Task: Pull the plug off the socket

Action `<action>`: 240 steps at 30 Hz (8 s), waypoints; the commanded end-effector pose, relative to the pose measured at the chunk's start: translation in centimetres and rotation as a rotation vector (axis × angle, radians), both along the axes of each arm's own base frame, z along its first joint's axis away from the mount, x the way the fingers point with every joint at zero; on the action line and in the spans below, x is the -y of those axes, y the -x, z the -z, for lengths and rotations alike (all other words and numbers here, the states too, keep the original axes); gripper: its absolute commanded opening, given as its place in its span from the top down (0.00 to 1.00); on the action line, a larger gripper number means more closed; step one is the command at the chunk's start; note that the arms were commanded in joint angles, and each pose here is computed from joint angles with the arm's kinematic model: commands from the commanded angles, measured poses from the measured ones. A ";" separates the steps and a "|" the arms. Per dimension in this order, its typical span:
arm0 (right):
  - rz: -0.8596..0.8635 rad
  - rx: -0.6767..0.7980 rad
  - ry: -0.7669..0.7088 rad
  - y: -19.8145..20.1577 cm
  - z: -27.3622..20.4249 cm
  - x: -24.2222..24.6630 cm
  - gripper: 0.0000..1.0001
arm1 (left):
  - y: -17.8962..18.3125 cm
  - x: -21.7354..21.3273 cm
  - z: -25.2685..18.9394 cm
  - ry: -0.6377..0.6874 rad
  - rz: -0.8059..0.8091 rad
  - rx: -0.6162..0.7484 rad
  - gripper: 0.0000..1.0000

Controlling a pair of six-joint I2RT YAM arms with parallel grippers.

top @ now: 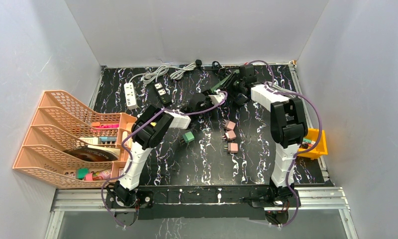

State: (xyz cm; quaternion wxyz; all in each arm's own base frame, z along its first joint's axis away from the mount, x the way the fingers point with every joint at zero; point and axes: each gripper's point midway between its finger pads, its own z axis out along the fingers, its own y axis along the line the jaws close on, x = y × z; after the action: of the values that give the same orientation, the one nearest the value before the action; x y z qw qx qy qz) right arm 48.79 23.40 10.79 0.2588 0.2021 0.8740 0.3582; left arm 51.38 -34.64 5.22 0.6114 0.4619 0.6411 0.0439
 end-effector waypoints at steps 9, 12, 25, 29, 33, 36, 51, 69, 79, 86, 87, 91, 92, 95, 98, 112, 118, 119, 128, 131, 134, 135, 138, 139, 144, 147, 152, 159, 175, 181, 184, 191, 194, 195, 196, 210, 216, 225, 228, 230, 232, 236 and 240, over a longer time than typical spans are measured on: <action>-0.052 0.045 -0.013 4.0 -6.5 0.8 1.00 | -4.2 -7.3 2.7 -0.018 -0.256 -0.097 1.00; -0.053 0.074 0.023 4.1 -7.2 1.3 1.00 | -4.4 -7.3 2.7 -0.020 -0.261 -0.098 1.00; -0.416 0.112 0.171 10.4 -1.1 -4.3 1.00 | -2.5 -7.2 2.9 0.183 0.009 -0.426 1.00; -0.583 0.203 0.108 12.9 -0.4 -7.9 1.00 | -1.6 -7.2 3.0 0.171 0.083 -0.495 1.00; -0.691 0.225 0.065 13.4 0.8 -10.3 1.00 | -0.9 -7.5 3.5 0.195 0.149 -0.596 1.00; -0.751 0.244 0.052 13.4 1.7 -12.4 1.00 | -0.6 -7.6 3.3 0.228 0.172 -0.622 1.00; -0.890 0.163 0.151 16.6 6.2 -15.0 0.84 | -0.4 -9.4 3.7 0.240 0.146 -0.629 1.00; -0.174 0.387 0.159 1.4 -4.9 -2.3 0.36 | -1.0 -10.4 0.4 0.323 0.074 -0.517 1.00; -0.054 0.271 0.108 -4.5 -4.5 -3.6 0.32 | -0.1 -8.5 -1.4 0.169 -0.039 -0.234 1.00; -0.076 0.155 0.110 -5.3 -2.1 -4.6 0.30 | -0.4 -8.0 -2.9 0.115 -0.116 -0.077 1.00; -0.078 0.143 0.110 -5.3 -1.6 -4.7 0.30 | -0.4 -8.0 -3.1 0.109 -0.122 -0.058 1.00; -0.079 0.109 0.118 -5.5 -0.1 -4.7 0.30 | -0.3 -8.2 -3.6 0.086 -0.148 0.005 1.00; -0.081 0.106 0.117 -5.5 0.1 -4.8 0.30 | -0.3 -8.2 -3.7 0.081 -0.152 0.023 1.00; -0.088 0.088 0.113 -5.6 0.8 -5.0 0.30 | -0.5 -8.4 -3.8 0.055 -0.175 0.062 1.00; -0.099 0.080 0.105 -5.8 1.3 -5.4 0.32 | -0.5 -8.3 -3.9 0.040 -0.181 0.085 1.00; -0.124 0.099 0.141 -5.1 0.9 -4.9 1.00 | -1.9 -8.1 -1.3 -0.005 -0.189 -0.002 1.00; -0.141 0.142 0.147 -4.1 -2.8 -4.5 1.00 | -3.7 -9.7 1.9 -0.010 -0.255 -0.201 1.00; -0.134 0.135 0.196 -4.1 -3.1 -4.2 1.00 | -3.8 -9.9 2.4 -0.019 -0.263 -0.225 1.00; -0.242 0.128 -0.025 -1.6 -5.6 -5.7 1.00 | -5.0 -11.1 4.2 -0.004 -0.336 -0.326 1.00; -0.165 0.107 0.205 -2.3 -3.8 -4.1 1.00 | -5.0 -11.4 4.2 -0.004 -0.348 -0.334 1.00; -0.139 0.158 0.333 -2.2 -4.2 -3.0 1.00 | -5.1 -11.6 4.1 0.013 -0.354 -0.344 1.00; -0.190 0.189 0.268 -1.7 -4.7 -3.8 1.00 | -5.1 -11.7 4.1 0.018 -0.356 -0.347 1.00; -0.334 0.231 -0.029 -0.4 -6.5 -6.2 1.00 | -5.2 -11.8 3.9 0.029 -0.358 -0.347 1.00; -0.296 0.146 0.047 -0.5 -4.7 -5.2 1.00 | -5.2 -11.8 3.8 0.032 -0.359 -0.348 1.00; -0.201 0.188 0.263 -1.9 -4.2 -3.2 1.00 | -5.1 -12.0 3.3 0.050 -0.361 -0.347 1.00; -0.125 0.074 0.292 -1.3 -2.6 -1.4 1.00 | -5.2 -12.2 3.2 0.058 -0.367 -0.349 1.00; -0.012 0.165 0.412 -2.5 -4.9 1.0 1.00 | -5.1 -12.6 3.0 0.067 -0.374 -0.350 1.00; -0.087 0.211 0.478 -1.3 -4.9 0.5 1.00 | -5.1 -12.9 2.9 0.074 -0.378 -0.355 1.00; -0.040 0.150 0.572 1.1 -2.7 3.9 1.00 | -5.4 -14.8 2.8 0.078 -0.411 -0.358 1.00; -0.125 0.145 0.121 0.9 -4.0 3.1 1.00 | -5.2 -15.4 3.0 0.076 -0.425 -0.351 1.00; -0.049 0.032 0.023 1.1 -1.9 5.5 1.00 | -5.1 -15.9 3.1 0.076 -0.436 -0.334 1.00; 0.049 0.159 0.471 0.0 -5.2 7.3 1.00 | -5.2 -16.5 3.3 0.059 -0.460 -0.326 1.00; 0.081 0.213 0.506 0.0 -7.3 7.4 1.00 | -5.3 -16.4 3.1 0.064 -0.460 -0.325 1.00; 0.117 0.224 0.577 0.1 -7.8 8.1 1.00 | -5.3 -16.4 3.0 0.064 -0.463 -0.326 1.00; 0.145 0.244 0.650 0.3 -8.3 8.6 1.00 | -5.4 -16.5 2.9 0.062 -0.466 -0.324 1.00; 0.047 0.133 0.410 0.1 -4.9 9.1 1.00 | -5.6 -17.9 1.9 0.034 -0.558 -0.222 1.00; -0.072 0.171 0.238 2.0 -4.9 6.0 1.00 | -5.9 -16.5 2.0 0.040 -0.489 -0.263 1.00; -0.360 0.236 0.189 7.3 -1.0 -0.4 1.00 | -4.6 -15.7 2.7 0.126 -0.342 -0.372 1.00; -0.447 0.220 0.175 8.7 0.7 -2.5 1.00 | -4.5 -15.6 2.8 0.167 -0.292 -0.430 1.00; -0.481 0.225 0.173 9.0 1.1 -3.6 1.00 | -4.3 -15.5 2.8 0.173 -0.255 -0.456 1.00; -0.476 0.245 0.179 8.6 1.0 -4.0 1.00 | -4.0 -15.4 2.8 0.160 -0.223 -0.468 1.00; -0.398 0.336 0.194 6.0 -1.2 -4.0 1.00 | -3.4 -15.7 2.8 0.158 -0.208 -0.456 1.00; -0.263 0.460 0.263 1.8 -4.3 -2.7 0.45 | -4.1 -16.5 1.9 0.196 -0.248 -0.415 1.00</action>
State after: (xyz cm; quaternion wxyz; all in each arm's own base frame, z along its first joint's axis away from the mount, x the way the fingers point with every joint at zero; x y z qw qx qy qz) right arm 40.80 26.67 9.12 0.2948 -0.0502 0.8974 0.3244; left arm 56.63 -19.68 3.15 0.5145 0.3359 0.7880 -0.0396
